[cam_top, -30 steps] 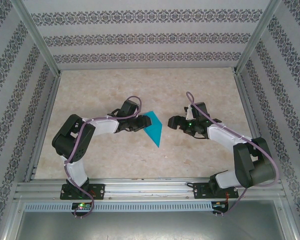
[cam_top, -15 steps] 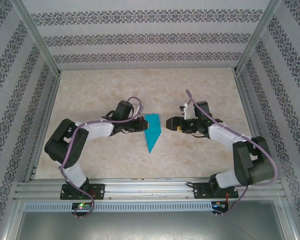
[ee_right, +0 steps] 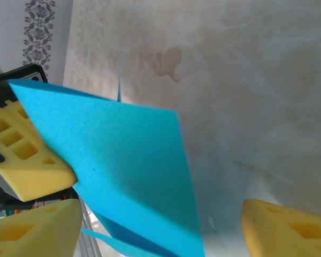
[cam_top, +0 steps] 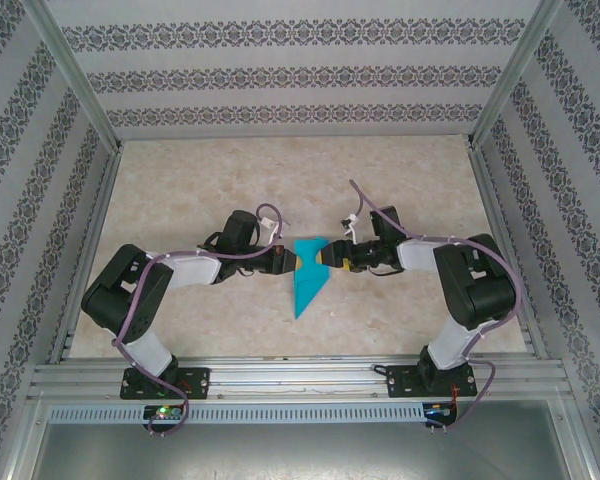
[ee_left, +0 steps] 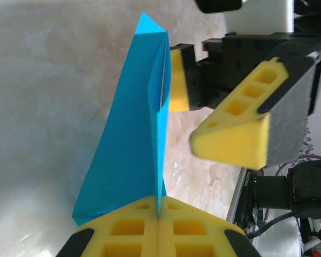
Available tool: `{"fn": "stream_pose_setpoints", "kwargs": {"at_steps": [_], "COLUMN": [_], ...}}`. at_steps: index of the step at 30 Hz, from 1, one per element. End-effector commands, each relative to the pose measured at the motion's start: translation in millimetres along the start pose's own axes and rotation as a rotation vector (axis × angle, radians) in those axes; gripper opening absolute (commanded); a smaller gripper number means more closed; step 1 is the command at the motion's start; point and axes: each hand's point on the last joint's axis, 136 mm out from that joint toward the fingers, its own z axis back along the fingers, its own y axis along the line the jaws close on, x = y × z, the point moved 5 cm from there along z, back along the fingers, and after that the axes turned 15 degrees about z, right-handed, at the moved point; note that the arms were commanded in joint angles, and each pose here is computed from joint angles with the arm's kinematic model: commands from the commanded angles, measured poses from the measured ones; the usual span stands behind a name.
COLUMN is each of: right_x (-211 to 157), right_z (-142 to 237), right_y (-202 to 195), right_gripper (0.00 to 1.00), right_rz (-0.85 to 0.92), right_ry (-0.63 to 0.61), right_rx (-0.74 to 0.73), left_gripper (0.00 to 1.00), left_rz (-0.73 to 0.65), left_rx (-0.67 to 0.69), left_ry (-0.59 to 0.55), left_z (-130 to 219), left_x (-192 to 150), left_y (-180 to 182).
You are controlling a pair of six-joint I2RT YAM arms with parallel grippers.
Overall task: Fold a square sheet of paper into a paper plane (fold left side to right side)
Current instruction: Place the paper at the center of the table.
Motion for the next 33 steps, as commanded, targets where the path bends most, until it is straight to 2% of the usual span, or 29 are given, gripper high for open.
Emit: {"fn": "stream_pose_setpoints", "kwargs": {"at_steps": [1, 14, 18, 24, 25, 30, 33], "right_x": [13.9, 21.9, 22.1, 23.6, 24.3, 23.6, 20.8], "right_z": [-6.6, 11.3, 10.1, 10.9, 11.4, 12.0, 12.4], "right_y": [11.4, 16.2, 12.0, 6.2, 5.6, 0.2, -3.4], "right_gripper": [0.69, 0.39, 0.35, 0.24, 0.2, 0.01, 0.0], "right_rz": [0.083, 0.097, 0.089, 0.078, 0.076, 0.035, -0.031], "right_ry": [-0.018, -0.05, -0.044, -0.043, -0.044, -0.023, 0.007], "right_rx": [0.09, 0.047, 0.028, -0.013, -0.018, -0.067, -0.105], "left_gripper": [0.01, 0.01, 0.01, 0.02, 0.04, 0.32, 0.45], "left_rz": [-0.041, 0.003, 0.004, 0.007, 0.009, -0.011, -0.049], "left_rx": [-0.036, 0.043, 0.045, 0.06, 0.063, 0.104, 0.163], "left_ry": [-0.011, -0.021, -0.021, -0.02, -0.021, -0.062, -0.106], "left_z": [-0.7, -3.5, -3.5, -2.5, -1.9, 7.6, 20.6], "left_x": [6.1, 7.2, 7.2, 6.1, 6.4, 9.5, 12.1], "left_y": [-1.9, 15.9, 16.8, 19.7, 20.7, 18.5, 11.8]}}
